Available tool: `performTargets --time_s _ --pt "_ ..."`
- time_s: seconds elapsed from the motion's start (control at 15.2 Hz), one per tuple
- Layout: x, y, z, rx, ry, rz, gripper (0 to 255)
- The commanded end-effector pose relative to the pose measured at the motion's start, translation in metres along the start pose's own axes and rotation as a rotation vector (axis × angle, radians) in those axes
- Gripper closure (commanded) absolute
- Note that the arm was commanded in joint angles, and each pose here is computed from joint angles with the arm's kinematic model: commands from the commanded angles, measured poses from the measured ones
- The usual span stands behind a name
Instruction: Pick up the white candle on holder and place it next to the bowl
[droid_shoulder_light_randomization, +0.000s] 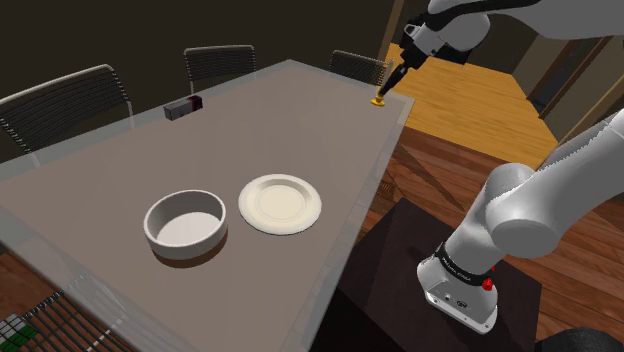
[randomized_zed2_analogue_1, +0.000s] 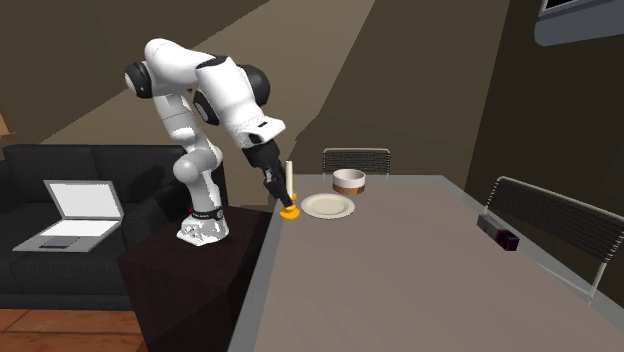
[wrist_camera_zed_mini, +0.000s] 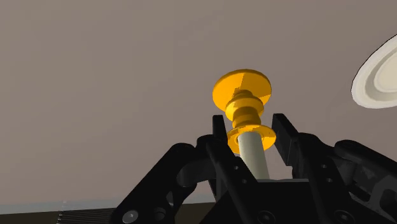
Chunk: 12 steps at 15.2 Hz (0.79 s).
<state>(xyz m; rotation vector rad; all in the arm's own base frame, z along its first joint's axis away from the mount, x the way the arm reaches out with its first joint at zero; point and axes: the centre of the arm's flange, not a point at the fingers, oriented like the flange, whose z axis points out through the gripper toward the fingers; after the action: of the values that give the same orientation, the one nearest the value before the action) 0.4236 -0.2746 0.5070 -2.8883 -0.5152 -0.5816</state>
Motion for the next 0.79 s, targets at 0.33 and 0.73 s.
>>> performTargets --time_s 0.33,0.73 --pt "0.035 -0.056 0.01 0.0 0.0 0.0 255" --pt "0.073 -0.122 0.031 0.0 0.0 0.0 255"
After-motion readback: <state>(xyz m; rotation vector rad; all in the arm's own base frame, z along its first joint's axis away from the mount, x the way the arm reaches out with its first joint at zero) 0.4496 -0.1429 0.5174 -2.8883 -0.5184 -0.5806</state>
